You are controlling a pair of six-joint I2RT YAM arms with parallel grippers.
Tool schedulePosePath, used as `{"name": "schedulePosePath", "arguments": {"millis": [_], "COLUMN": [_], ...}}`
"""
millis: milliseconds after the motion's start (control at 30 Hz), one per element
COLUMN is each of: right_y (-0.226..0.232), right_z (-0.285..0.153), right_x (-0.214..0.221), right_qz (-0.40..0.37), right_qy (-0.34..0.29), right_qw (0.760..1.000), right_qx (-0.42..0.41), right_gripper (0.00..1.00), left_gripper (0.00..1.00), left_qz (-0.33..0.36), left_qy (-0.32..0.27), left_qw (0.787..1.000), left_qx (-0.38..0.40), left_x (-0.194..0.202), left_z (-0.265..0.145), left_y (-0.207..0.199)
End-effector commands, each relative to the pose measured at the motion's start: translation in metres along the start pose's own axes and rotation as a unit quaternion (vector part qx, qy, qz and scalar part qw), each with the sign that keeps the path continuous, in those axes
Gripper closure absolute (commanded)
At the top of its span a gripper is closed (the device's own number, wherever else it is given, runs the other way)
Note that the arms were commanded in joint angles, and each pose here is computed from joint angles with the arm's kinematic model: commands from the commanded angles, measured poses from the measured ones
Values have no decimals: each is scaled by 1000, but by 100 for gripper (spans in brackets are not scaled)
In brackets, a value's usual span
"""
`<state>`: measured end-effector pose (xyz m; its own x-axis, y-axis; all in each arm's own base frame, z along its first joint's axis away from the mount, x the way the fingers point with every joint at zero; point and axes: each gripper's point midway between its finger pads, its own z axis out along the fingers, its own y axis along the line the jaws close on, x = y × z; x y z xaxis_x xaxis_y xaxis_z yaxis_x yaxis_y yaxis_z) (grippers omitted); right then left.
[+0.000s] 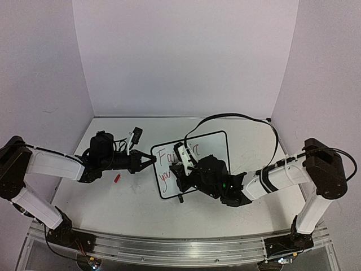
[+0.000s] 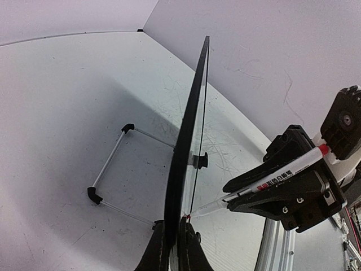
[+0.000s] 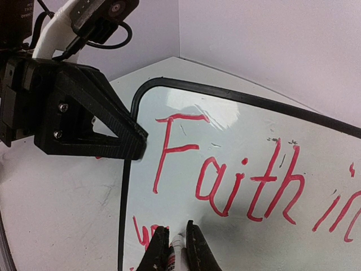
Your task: Write a sentence on the whiteboard
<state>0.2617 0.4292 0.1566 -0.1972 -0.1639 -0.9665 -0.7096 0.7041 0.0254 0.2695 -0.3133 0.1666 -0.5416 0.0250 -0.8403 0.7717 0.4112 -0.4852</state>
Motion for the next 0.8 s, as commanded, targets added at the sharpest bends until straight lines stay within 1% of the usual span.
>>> {"name": "schedulePosePath", "arguments": {"millis": [0, 200, 767], "right_y": [-22, -19, -21], "right_z": [-1, 0, -8], "right_x": [-25, 1, 27], "right_qz": [8, 15, 22], "right_qy": [-29, 3, 35], "right_qw": [999, 999, 999], "right_qx": [39, 28, 31], "right_gripper": [100, 100, 100], "left_gripper": [100, 100, 100], "left_qz": [26, 27, 27], "left_qy": [-18, -18, -18], "left_qw": [999, 999, 999], "left_qx": [3, 3, 2], "left_x": [-14, -14, -13], "left_z": [-3, -2, -3], "left_y": [-6, -6, -6]}}
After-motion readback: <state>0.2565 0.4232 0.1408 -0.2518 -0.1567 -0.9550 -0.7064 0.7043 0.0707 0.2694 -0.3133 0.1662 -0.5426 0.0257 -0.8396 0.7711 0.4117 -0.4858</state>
